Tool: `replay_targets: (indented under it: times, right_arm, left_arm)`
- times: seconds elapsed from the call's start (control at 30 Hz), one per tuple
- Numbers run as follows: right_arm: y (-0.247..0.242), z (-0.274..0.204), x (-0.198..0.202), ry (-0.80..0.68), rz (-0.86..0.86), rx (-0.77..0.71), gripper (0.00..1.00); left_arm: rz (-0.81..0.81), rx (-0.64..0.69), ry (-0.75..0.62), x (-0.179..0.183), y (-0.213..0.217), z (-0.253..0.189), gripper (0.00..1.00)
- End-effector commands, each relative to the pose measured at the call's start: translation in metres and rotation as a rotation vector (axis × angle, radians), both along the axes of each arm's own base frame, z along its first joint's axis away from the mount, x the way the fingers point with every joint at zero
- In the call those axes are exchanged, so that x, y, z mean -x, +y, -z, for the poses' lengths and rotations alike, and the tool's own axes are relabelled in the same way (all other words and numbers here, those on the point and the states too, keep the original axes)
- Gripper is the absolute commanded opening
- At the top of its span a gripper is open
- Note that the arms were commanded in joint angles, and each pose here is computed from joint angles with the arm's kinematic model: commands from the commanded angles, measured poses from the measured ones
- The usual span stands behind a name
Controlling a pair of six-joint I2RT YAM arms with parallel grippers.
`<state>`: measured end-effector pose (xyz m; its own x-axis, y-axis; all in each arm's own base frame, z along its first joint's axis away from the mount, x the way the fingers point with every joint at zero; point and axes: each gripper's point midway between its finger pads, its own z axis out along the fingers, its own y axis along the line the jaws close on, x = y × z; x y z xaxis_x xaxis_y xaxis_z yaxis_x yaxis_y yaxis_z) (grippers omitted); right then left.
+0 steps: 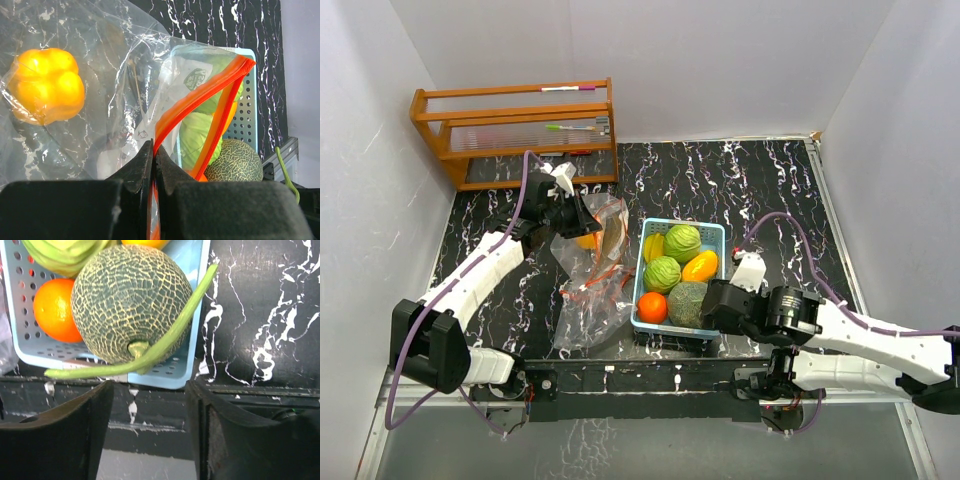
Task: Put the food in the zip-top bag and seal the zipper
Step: Pick up the fake vegetable from the bin.
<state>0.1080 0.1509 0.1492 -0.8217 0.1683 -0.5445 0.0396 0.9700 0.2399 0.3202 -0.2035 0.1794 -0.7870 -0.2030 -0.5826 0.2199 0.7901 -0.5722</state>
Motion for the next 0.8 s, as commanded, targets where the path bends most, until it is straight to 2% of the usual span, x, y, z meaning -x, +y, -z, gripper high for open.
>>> replay_targets:
  times: [0.0,0.2,0.4,0.53,0.6,0.67,0.7,0.77]
  right_arm:
    - [0.024,-0.016,-0.030,-0.147,0.088,-0.129,0.59]
    - [0.022,-0.018,-0.055,-0.261,0.149,-0.057,0.55]
    - [0.011,0.003,-0.052,-0.225,0.204,0.017,0.49]
    - [0.006,0.010,-0.050,-0.221,0.226,0.013,0.37]
    - [0.004,0.007,-0.052,-0.236,0.228,0.005,0.28]
    - [0.003,0.001,-0.054,-0.260,0.225,-0.001,0.12]
    - [0.003,-0.005,-0.056,-0.277,0.216,-0.006,0.08]
    - [0.006,-0.023,-0.061,-0.321,0.192,-0.029,0.08]
  left_arm:
    - [0.014,0.004,-0.005,0.003,-0.001,-0.002,0.00]
    - [0.018,0.008,-0.001,0.004,-0.002,-0.002,0.00]
    - [0.023,0.009,0.002,0.004,-0.003,-0.001,0.00]
    - [0.030,0.020,0.014,0.004,-0.005,0.001,0.00]
    - [0.032,0.023,0.017,0.005,-0.006,0.001,0.00]
    - [0.031,0.023,0.013,0.004,-0.006,0.000,0.00]
    - [0.030,0.022,0.012,0.004,-0.005,-0.001,0.00]
    - [0.030,0.022,0.008,0.004,-0.006,-0.002,0.00]
